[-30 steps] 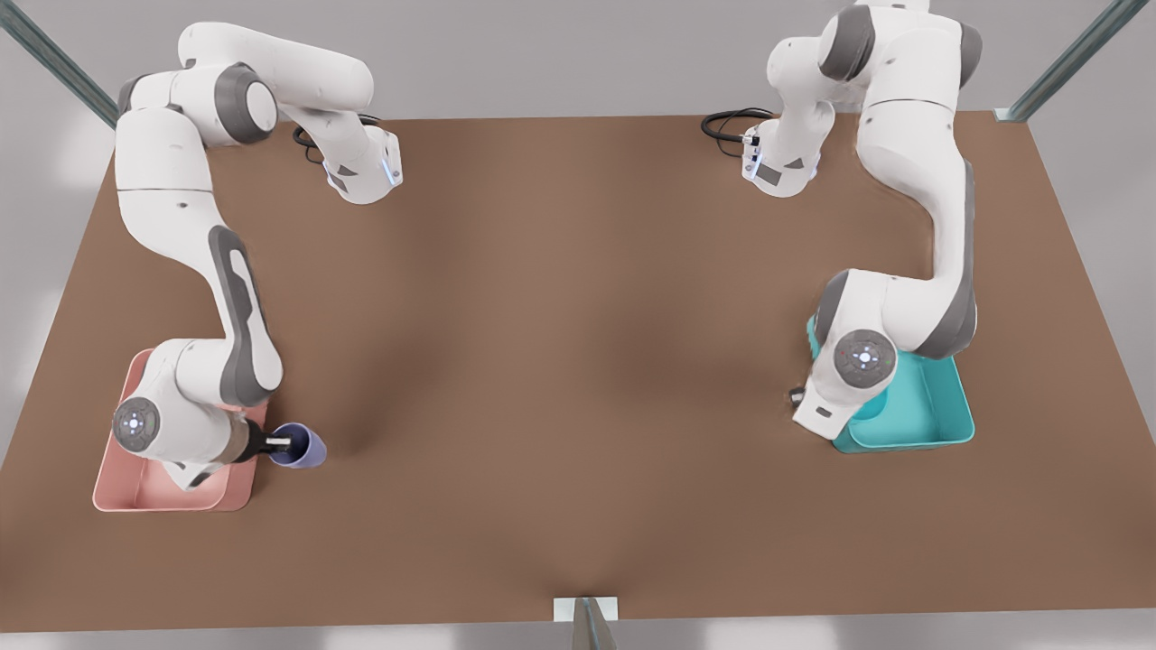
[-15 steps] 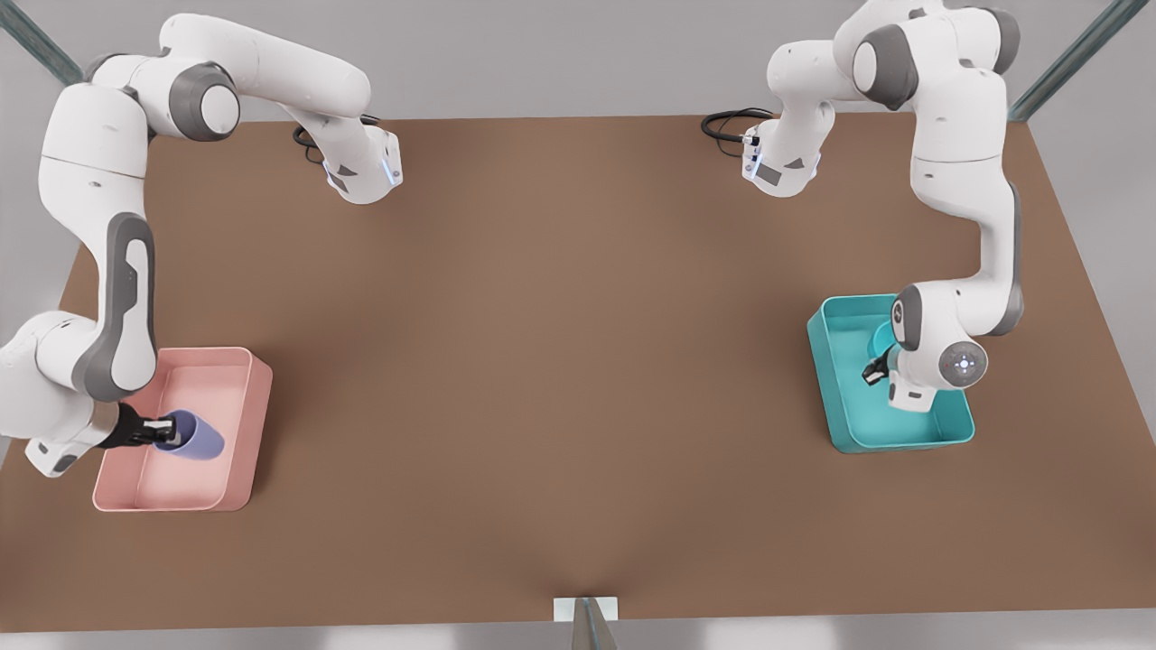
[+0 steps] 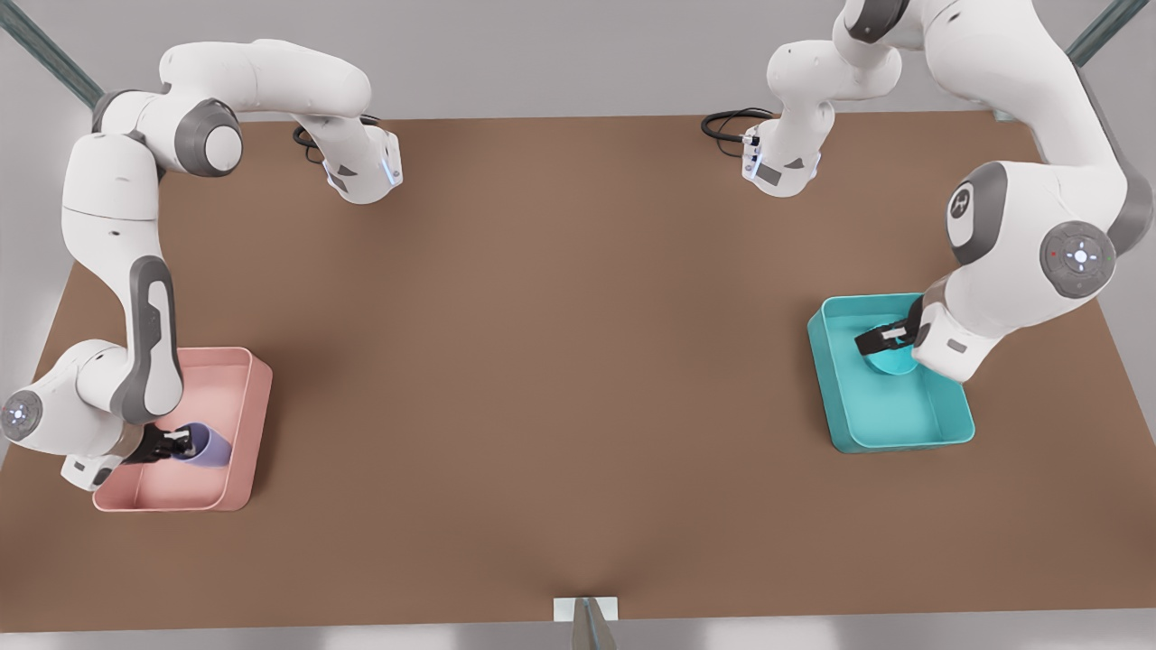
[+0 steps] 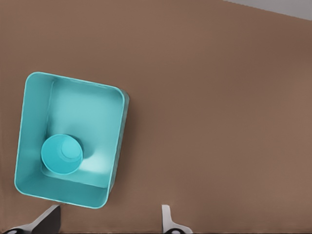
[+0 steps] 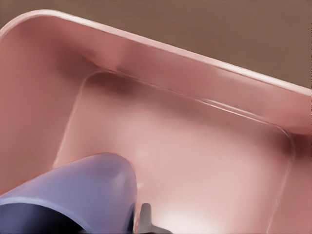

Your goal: Put the bowls and cups in different boxes

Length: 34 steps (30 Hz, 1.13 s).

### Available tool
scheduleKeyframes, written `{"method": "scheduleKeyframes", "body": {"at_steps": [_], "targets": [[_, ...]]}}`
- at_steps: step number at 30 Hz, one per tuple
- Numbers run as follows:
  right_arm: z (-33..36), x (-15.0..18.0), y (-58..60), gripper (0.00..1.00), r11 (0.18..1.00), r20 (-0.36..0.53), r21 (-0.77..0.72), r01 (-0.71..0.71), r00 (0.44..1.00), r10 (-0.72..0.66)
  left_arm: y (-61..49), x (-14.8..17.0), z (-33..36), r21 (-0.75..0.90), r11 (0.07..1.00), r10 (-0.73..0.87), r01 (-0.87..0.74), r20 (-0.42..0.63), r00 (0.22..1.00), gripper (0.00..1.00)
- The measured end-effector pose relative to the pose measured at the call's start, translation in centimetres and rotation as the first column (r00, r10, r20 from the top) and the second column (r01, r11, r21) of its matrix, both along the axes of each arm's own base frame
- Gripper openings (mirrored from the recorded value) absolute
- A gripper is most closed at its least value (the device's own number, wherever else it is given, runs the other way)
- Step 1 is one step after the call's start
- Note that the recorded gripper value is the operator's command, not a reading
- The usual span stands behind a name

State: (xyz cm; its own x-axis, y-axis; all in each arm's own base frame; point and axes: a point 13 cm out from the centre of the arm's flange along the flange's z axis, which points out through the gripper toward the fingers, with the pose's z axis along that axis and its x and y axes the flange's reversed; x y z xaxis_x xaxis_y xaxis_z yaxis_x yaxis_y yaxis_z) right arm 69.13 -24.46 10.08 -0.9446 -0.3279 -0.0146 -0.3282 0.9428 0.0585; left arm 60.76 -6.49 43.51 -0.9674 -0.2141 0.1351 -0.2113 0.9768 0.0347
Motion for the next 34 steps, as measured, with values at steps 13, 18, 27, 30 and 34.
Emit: {"method": "scheduleKeyframes", "body": {"at_steps": [13,18,27,30,34], "targets": [[8.3,1.3,0.8,0.99,0.997,0.066,-0.029,-0.072,0.995,0.073,-0.6,-4.7,-0.6,-0.064,0.985,-0.167,0.158,-0.183,0.969,1.00],[22.3,1.4,8.5,1.00,0.990,0.073,-0.036,-0.138,0.987,0.141,0.3,-5.5,-0.7,-0.086,0.982,-0.186,0.171,-0.215,0.959,1.00],[37.1,-10.4,21.8,1.00,0.995,-0.058,-0.030,-0.091,0.994,0.089,2.4,-6.1,-0.5,-0.104,0.979,-0.194,0.173,-0.236,0.952,1.00],[38.2,-12.8,22.0,1.00,0.999,-0.095,-0.034,-0.036,0.995,0.033,2.7,-6.4,-0.4,-0.111,0.978,-0.200,0.178,-0.247,0.948,1.00],[38.7,-14.4,21.9,1.00,0.999,-0.131,-0.040,0.027,0.991,-0.032,3.2,-6.6,-0.4,-0.116,0.977,-0.203,0.178,-0.256,0.945,1.00]]}}
